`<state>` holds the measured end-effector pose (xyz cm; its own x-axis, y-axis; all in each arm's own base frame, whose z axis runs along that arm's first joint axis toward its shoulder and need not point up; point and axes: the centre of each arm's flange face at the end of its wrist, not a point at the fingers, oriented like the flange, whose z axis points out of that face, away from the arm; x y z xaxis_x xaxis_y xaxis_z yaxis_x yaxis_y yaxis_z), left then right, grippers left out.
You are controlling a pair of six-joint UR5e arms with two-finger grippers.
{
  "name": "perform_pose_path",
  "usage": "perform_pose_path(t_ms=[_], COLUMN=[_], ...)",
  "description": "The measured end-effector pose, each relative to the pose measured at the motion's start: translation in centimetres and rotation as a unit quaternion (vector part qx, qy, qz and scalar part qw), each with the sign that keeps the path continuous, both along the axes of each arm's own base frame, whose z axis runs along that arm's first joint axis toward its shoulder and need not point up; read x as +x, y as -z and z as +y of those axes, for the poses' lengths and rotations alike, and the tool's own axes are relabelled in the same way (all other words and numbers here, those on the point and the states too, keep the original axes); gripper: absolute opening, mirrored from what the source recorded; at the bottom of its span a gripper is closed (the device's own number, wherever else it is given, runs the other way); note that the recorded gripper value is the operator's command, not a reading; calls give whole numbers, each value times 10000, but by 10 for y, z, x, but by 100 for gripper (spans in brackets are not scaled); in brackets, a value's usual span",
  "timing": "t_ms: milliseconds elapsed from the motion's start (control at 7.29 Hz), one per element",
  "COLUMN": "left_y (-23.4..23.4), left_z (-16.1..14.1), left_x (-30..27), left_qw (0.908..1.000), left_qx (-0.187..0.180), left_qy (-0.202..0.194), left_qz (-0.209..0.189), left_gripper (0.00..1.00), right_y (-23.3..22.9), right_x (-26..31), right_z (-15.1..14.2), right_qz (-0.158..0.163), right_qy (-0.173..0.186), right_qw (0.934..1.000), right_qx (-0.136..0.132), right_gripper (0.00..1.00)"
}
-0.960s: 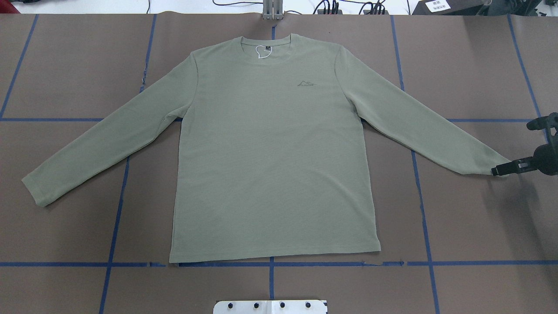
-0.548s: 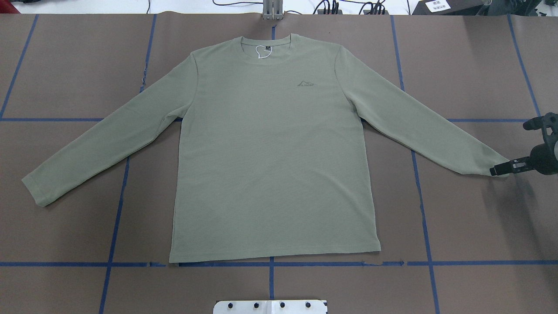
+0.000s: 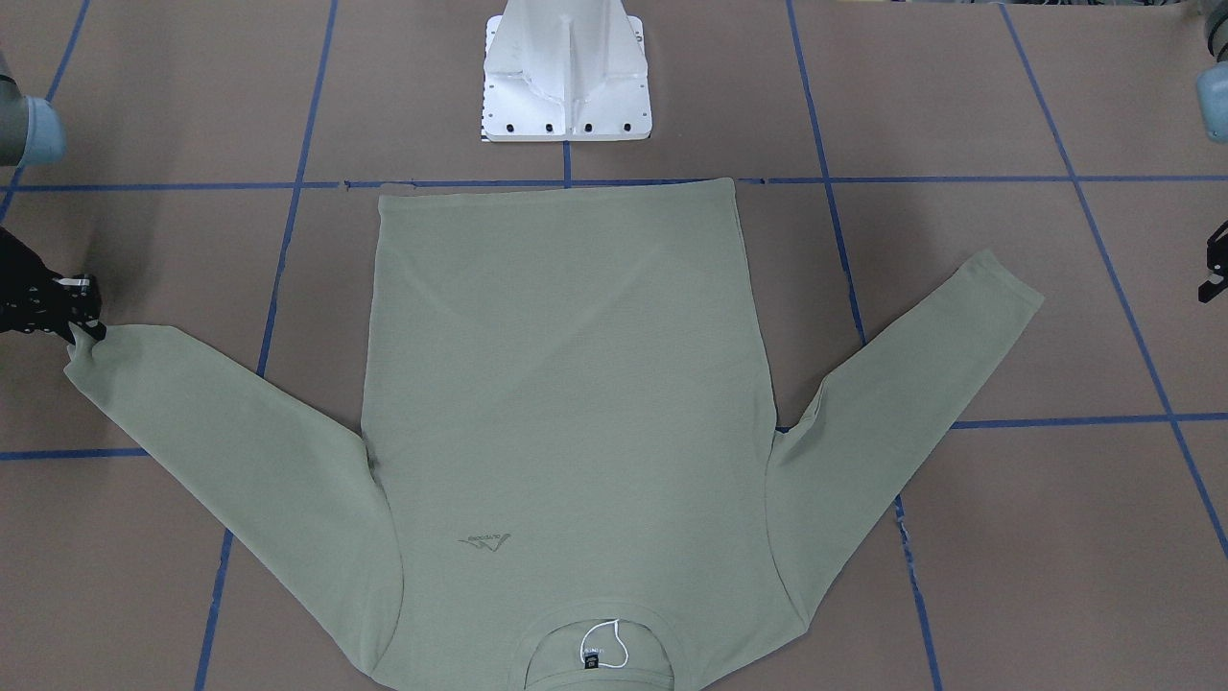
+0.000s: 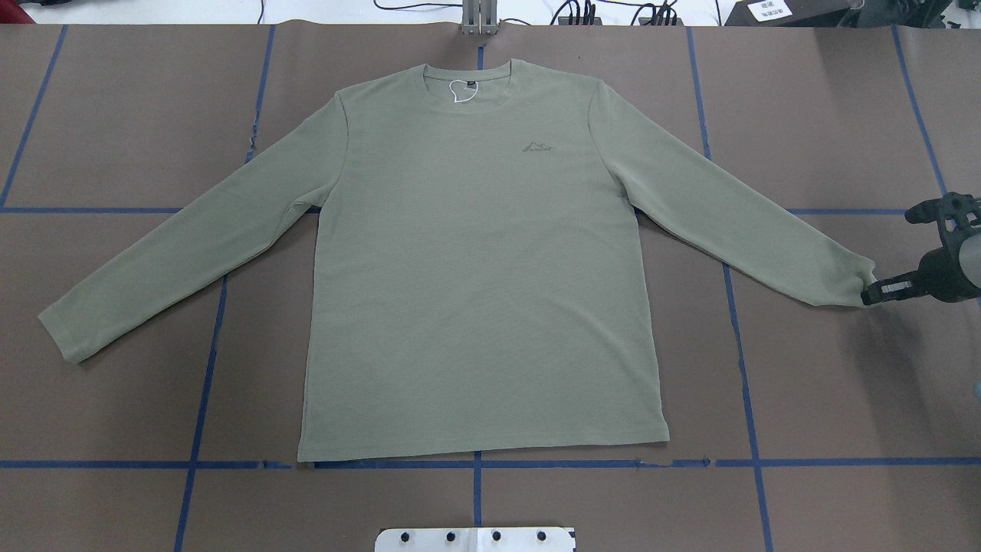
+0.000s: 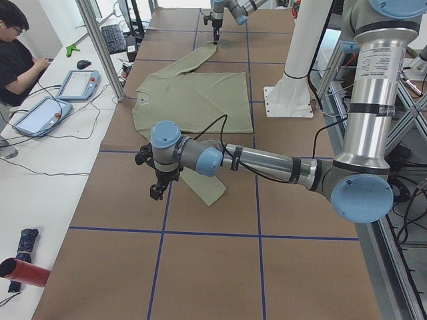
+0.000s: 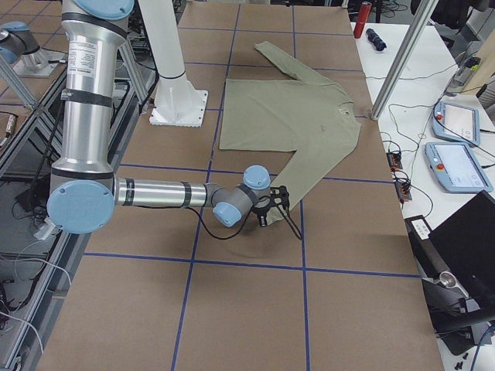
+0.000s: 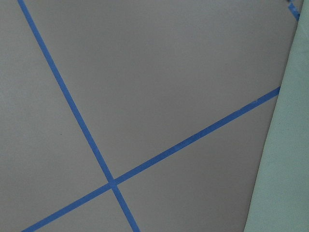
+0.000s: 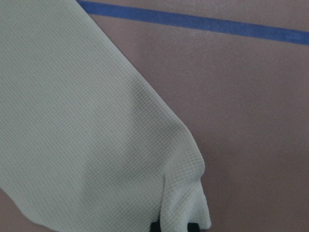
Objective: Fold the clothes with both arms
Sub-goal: 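Lower the right gripper to the cuff of the nearer sleeve and grasp it, then lift the sleeve cuff with the right gripper and carry it across the shirt body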
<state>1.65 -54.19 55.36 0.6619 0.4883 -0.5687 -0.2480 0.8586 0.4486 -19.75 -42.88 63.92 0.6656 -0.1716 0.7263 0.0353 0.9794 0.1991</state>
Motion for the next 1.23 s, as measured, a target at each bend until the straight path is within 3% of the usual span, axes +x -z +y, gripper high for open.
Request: perform_pose_path(t_ms=[274,548,960,1234], left_y=[1,2,4,6], left_z=[0,-1,-2,-3], left_x=[0,0,0,1], left_qw=[10000,10000,10000,10000], left_qx=[0,9,23,41], left_qy=[4,4,2,3], left_qz=[5,13,21,26], left_gripper=[100,100,100,100], right_y=[23,56,155,269], right_x=[1,-9,-46,-88], right_z=[-1,-20,-88,-145], right_qz=[-102,-417,-793,-799], right_qy=[-30,50,188,246], right_qw=[9999,9990,9964,9964], right_qx=[28,123,215,162], right_gripper=[0,0,0,0])
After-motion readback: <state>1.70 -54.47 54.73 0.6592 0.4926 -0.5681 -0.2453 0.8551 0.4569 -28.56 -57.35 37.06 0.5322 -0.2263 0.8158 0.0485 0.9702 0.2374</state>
